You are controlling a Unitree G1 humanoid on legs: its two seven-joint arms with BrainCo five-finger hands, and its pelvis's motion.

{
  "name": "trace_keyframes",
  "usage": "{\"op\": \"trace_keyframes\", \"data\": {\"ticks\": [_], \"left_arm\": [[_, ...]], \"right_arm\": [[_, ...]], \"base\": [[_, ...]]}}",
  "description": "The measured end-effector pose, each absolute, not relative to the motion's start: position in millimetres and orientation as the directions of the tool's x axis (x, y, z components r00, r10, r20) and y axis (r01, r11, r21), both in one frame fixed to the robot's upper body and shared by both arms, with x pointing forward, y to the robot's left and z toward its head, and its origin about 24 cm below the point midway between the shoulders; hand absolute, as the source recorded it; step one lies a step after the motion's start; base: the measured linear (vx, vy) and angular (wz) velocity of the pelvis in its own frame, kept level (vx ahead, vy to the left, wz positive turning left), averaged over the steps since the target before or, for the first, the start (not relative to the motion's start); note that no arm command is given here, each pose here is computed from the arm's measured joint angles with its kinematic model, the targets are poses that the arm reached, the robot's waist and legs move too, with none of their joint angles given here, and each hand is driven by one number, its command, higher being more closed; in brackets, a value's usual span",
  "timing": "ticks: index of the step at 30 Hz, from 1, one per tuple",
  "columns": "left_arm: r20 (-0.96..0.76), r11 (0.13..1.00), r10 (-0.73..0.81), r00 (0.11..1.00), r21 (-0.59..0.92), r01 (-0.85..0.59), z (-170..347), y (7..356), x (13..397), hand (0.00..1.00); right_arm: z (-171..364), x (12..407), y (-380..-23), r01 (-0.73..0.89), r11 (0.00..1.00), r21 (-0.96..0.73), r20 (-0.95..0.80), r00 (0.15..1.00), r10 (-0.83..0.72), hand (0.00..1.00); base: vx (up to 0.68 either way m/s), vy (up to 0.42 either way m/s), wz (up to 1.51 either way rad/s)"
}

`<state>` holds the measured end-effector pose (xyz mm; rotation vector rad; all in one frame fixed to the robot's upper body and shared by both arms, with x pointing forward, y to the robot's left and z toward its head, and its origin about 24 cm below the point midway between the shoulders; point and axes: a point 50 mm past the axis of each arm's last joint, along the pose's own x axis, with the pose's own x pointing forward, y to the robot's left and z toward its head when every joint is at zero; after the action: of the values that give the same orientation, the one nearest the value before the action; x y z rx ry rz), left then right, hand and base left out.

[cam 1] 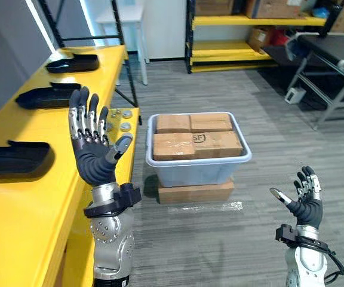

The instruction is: Walk over and take plastic housings, then place them on the shelf

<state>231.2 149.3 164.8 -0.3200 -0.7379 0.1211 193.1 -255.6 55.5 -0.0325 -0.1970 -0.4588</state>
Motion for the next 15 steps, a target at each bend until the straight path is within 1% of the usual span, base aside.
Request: {"op": "trace_keyframes", "data": {"ticks": [1,3,4,5,6,7,9,11,12,14,15], "left_arm": [[0.613,0.944,0.219,0.759,-0.329,-0.006,157,149,234,0.0],[0.449,0.951,0.195,0.872,-0.305,-0.056,116,151,249,0.0],[0.391,0.955,0.182,0.902,-0.289,-0.067,103,151,253,0.0],[0.231,0.969,0.154,0.961,-0.223,-0.102,65,153,259,0.0],[0.161,0.976,0.137,0.977,-0.191,-0.105,50,154,260,0.0],[0.015,0.986,0.109,0.994,-0.126,-0.106,18,156,260,0.0],[-0.153,0.995,0.089,0.984,-0.028,-0.094,-16,162,258,0.0],[-0.387,0.994,0.091,0.918,0.093,-0.059,-61,175,244,0.0],[-0.435,0.993,0.099,0.895,0.105,-0.059,-71,179,238,0.0],[-0.584,0.986,0.161,0.795,0.121,-0.111,-101,195,212,0.0],[-0.625,0.983,0.185,0.758,0.126,-0.136,-109,201,203,0.0]], "right_arm": [[51,192,-256,0.446,0.895,0.011,0.176,0.88,-0.44,0.0],[37,189,-258,0.457,0.89,0.002,0.109,0.884,-0.454,0.0],[33,189,-258,0.457,0.889,-0.001,0.091,0.886,-0.455,0.0],[19,189,-258,0.459,0.888,-0.017,0.028,0.888,-0.458,0.0],[12,189,-259,0.459,0.888,-0.021,-0.003,0.888,-0.459,0.0],[-4,191,-260,0.462,0.887,-0.023,-0.076,0.883,-0.462,0.0],[-30,193,-260,0.463,0.886,-0.025,-0.197,0.867,-0.458,0.0],[-68,186,-263,0.489,0.872,-0.022,-0.394,0.797,-0.457,0.0],[-77,183,-263,0.502,0.865,-0.017,-0.438,0.773,-0.458,0.0],[-105,160,-267,0.543,0.839,-0.035,-0.59,0.667,-0.456,0.0],[-115,149,-268,0.563,0.825,-0.042,-0.639,0.62,-0.455,0.0]], "base": [[0.06,-0.047,-0.07],[0.06,-0.011,0.03],[0.06,0.019,0.06],[0.04,0.025,0.06],[0.05,0.037,0.07],[0.04,0.036,0.01],[0.03,0.042,0.03],[0.02,0.047,0.11],[0.04,0.046,0.09],[0.05,0.04,0.12],[0.03,0.019,0.24]]}}
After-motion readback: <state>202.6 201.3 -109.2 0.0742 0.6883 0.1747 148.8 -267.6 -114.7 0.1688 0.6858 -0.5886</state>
